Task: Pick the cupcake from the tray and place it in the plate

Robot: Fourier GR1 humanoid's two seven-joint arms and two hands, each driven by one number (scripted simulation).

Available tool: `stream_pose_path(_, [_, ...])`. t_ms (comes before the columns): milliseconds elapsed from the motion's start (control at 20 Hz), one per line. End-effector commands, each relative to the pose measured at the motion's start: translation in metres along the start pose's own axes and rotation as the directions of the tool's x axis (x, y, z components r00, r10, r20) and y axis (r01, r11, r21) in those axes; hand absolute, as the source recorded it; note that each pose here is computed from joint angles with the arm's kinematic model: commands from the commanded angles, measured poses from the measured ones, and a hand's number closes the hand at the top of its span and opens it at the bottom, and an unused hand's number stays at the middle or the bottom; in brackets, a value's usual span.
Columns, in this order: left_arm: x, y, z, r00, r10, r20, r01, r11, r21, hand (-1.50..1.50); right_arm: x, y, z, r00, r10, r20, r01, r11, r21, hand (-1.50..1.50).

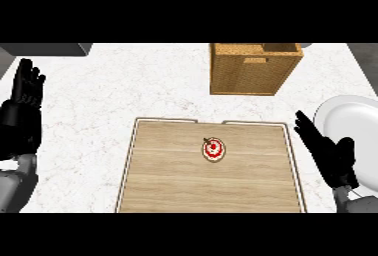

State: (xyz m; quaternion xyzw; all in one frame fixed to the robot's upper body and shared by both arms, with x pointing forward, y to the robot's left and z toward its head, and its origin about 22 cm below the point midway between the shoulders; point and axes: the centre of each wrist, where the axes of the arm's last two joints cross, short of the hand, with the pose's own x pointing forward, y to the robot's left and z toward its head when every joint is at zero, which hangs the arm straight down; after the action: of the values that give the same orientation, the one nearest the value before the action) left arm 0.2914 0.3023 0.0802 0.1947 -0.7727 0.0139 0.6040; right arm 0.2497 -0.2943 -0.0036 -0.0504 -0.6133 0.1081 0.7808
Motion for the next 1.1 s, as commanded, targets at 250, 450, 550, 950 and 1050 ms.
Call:
stream_pose_path(250, [-0.043,-0.018,0.024,0.950,-0.028,-0.310,-0.034,0.980,-0.195,0.00,0.113,0.047,-0.022,0.897,-0.100,0.431,0.123,0.992,-0.026,1.50])
stream_pose_path(450, [-0.054,-0.015,0.040,0.925,0.002,-0.380,-0.077,0.980,-0.184,0.00,0.076,0.020,-0.014,0.903,0.162,0.399,0.054,0.877,-0.477,-1.50])
stream_pose_path(550, [-0.048,-0.028,0.040,0.932,0.006,-0.362,-0.095,0.969,-0.227,0.00,0.050,0.060,0.005,0.884,0.137,0.447,0.089,0.889,-0.449,-1.50])
stream_pose_path(950, [-0.045,-0.026,0.030,0.927,0.001,-0.376,-0.105,0.961,-0.257,0.00,0.047,0.082,0.051,0.858,0.406,0.313,-0.301,0.893,-0.335,-1.50])
stream_pose_path(1050, [-0.061,-0.017,0.028,0.926,0.000,-0.376,-0.103,0.962,-0.254,0.00,0.050,0.111,0.062,0.873,0.397,0.284,-0.309,0.900,-0.308,-1.50])
